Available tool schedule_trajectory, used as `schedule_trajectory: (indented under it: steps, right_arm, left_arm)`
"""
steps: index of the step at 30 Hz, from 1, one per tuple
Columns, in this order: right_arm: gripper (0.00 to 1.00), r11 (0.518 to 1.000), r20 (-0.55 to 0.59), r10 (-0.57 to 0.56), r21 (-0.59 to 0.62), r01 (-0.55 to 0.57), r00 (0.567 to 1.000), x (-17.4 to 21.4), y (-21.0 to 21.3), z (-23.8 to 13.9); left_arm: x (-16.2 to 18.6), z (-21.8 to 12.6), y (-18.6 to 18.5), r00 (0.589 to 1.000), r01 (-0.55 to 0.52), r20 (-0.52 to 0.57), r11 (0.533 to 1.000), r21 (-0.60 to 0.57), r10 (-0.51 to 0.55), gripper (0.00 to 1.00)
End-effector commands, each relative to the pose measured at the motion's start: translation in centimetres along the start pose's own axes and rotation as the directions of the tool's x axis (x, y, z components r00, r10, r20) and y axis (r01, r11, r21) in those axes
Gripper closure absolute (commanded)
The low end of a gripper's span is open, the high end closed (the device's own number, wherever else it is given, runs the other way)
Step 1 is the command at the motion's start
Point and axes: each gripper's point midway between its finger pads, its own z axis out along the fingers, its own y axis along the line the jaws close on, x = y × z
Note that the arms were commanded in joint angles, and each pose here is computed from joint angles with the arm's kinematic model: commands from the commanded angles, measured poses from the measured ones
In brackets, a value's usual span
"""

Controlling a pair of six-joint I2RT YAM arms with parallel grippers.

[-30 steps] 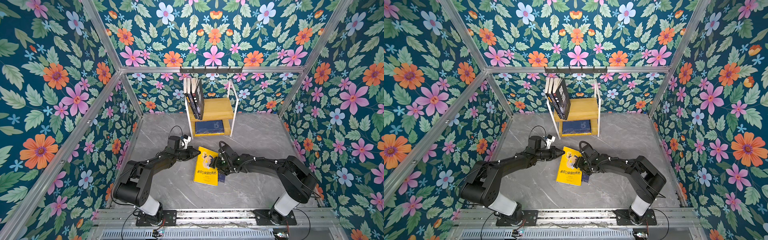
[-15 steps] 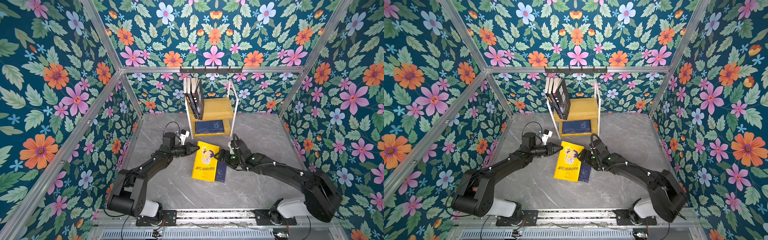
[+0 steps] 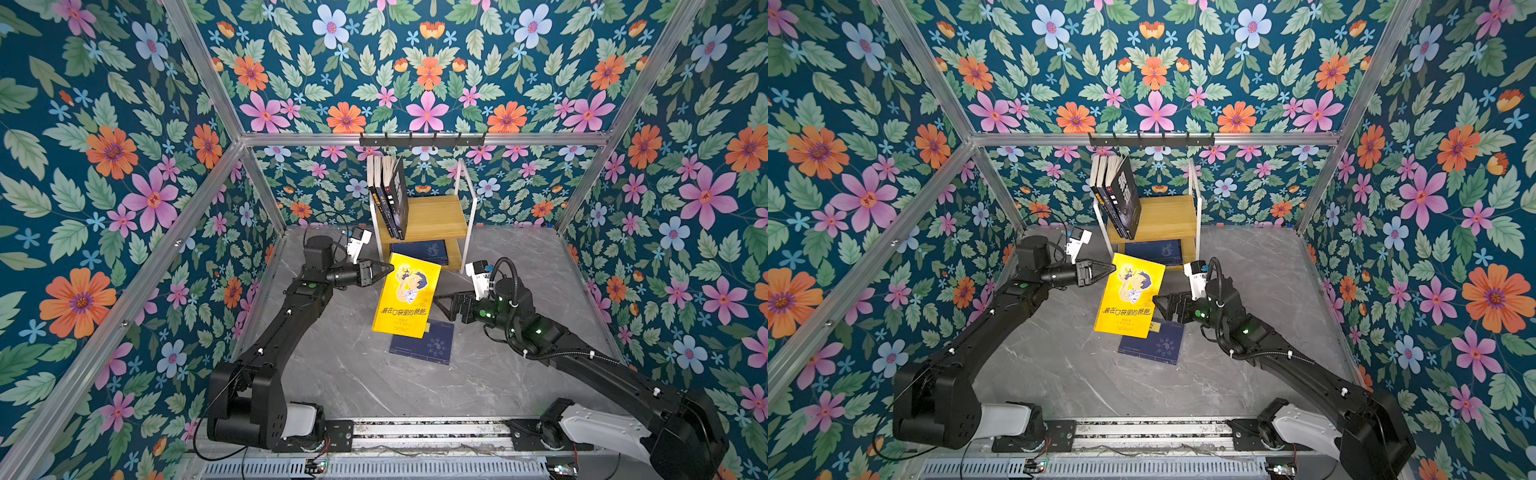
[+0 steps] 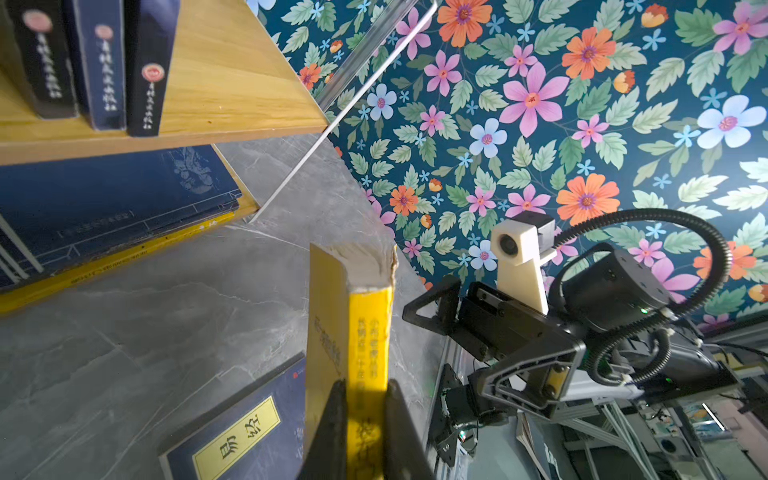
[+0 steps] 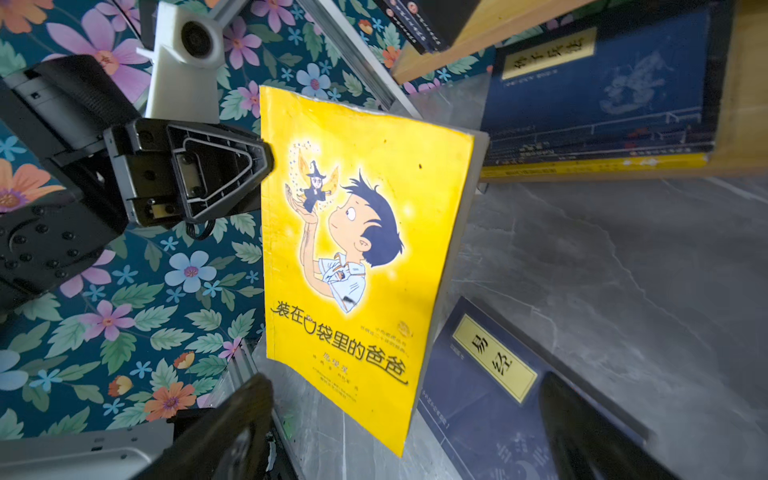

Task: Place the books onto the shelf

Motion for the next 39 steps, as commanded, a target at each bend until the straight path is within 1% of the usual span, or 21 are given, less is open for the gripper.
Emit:
schedule_trajectory:
  steps: [1, 4, 6, 9, 13, 16, 17, 19, 21, 23, 24, 25, 28, 31, 34, 38, 39]
  right_arm:
    - [0.01, 0.982, 0.075, -0.1, -0.154, 0.111, 0.992, -1.4, 2.6, 1.0]
    - [0.01, 0.969, 0.049, -0.114, -0.216, 0.122, 0.992, -1.3, 3.3, 2.7]
    - [0.01, 0.957, 0.057, -0.117, -0.261, 0.128, 0.992, -1.4, 3.8, 3.4]
    - [0.01, 0.898, 0.106, -0.16, -0.398, 0.19, 0.981, -1.2, 5.6, 3.8]
    - [0.01, 0.863, 0.113, -0.179, -0.458, 0.211, 0.977, -0.8, 5.8, 5.3]
    - [0.01, 0.814, 0.132, -0.191, -0.533, 0.232, 0.973, -0.9, 6.9, 5.9]
    - [0.01, 0.786, 0.168, -0.197, -0.562, 0.258, 0.966, -1.4, 7.6, 5.7]
    - [0.01, 0.759, 0.202, -0.199, -0.587, 0.281, 0.959, -1.8, 8.0, 5.9]
    - [0.01, 0.748, 0.196, -0.179, -0.609, 0.263, 0.964, -1.6, 7.5, 6.8]
    - [0.01, 0.709, 0.219, -0.156, -0.654, 0.264, 0.963, -2.0, 7.9, 6.7]
    - [0.01, 0.695, 0.231, -0.148, -0.668, 0.267, 0.962, -2.3, 8.0, 6.6]
    - [0.01, 0.702, 0.226, -0.132, -0.666, 0.252, 0.965, -2.6, 7.9, 6.9]
    - [0.01, 0.713, 0.266, -0.132, -0.643, 0.278, 0.955, -3.6, 7.6, 7.3]
    - [0.01, 0.693, 0.289, -0.15, -0.651, 0.309, 0.946, -4.7, 8.0, 7.1]
    - [0.01, 0.655, 0.323, -0.172, -0.668, 0.353, 0.931, -6.0, 9.3, 6.5]
    - [0.01, 0.575, 0.348, -0.221, -0.708, 0.41, 0.911, -6.8, 11.5, 5.3]
    - [0.03, 0.558, 0.354, -0.231, -0.715, 0.421, 0.906, -7.0, 11.9, 5.1]
  left_arm:
    - [0.2, -0.6, -1.9, 0.996, -0.079, -0.032, 0.995, 0.064, 0.082, 1.0]
    - [0.2, -1.0, -2.6, 0.996, -0.086, -0.031, 0.992, 0.089, 0.089, 1.0]
    - [0.0, -1.5, -3.1, 0.995, -0.089, -0.026, 0.991, 0.098, 0.091, 1.0]
    - [-0.1, -2.1, -3.5, 0.995, -0.098, -0.016, 0.989, 0.11, 0.1, 1.0]
    - [-1.1, -3.2, -4.4, 0.993, -0.118, -0.002, 0.987, 0.114, 0.119, 1.0]
    - [-1.2, -3.9, -5.4, 0.981, -0.187, -0.025, 0.976, 0.11, 0.19, 1.0]
    - [-1.1, -4.0, -5.9, 0.977, -0.207, -0.032, 0.971, 0.12, 0.212, 1.0]
    - [-1.4, -4.3, -6.7, 0.971, -0.229, -0.035, 0.965, 0.127, 0.235, 1.0]
    - [-1.9, -4.5, -7.1, 0.972, -0.227, -0.028, 0.966, 0.12, 0.232, 1.0]
    - [-2.2, -4.6, -7.6, 0.969, -0.241, -0.021, 0.962, 0.126, 0.246, 1.0]
    - [-2.4, -4.7, -7.8, 0.967, -0.251, -0.018, 0.96, 0.125, 0.255, 1.0]
    - [-2.7, -4.8, -8.1, 0.963, -0.266, -0.011, 0.956, 0.125, 0.269, 1.0]
    - [-3.8, -5.4, -10.0, 0.942, -0.331, -0.003, 0.933, 0.138, 0.335, 1.0]
    - [-4.5, -5.8, -11.1, 0.918, -0.393, -0.006, 0.909, 0.139, 0.397, 1.0]
    - [-5.2, -5.9, -11.6, 0.91, -0.411, 0.008, 0.901, 0.14, 0.414, 1.0]
    - [-5.8, -5.7, -11.4, 0.91, -0.413, 0.023, 0.901, 0.134, 0.414, 1.0]
    - [-5.9, -5.6, -11.2, 0.909, -0.415, 0.026, 0.901, 0.126, 0.415, 1.0]
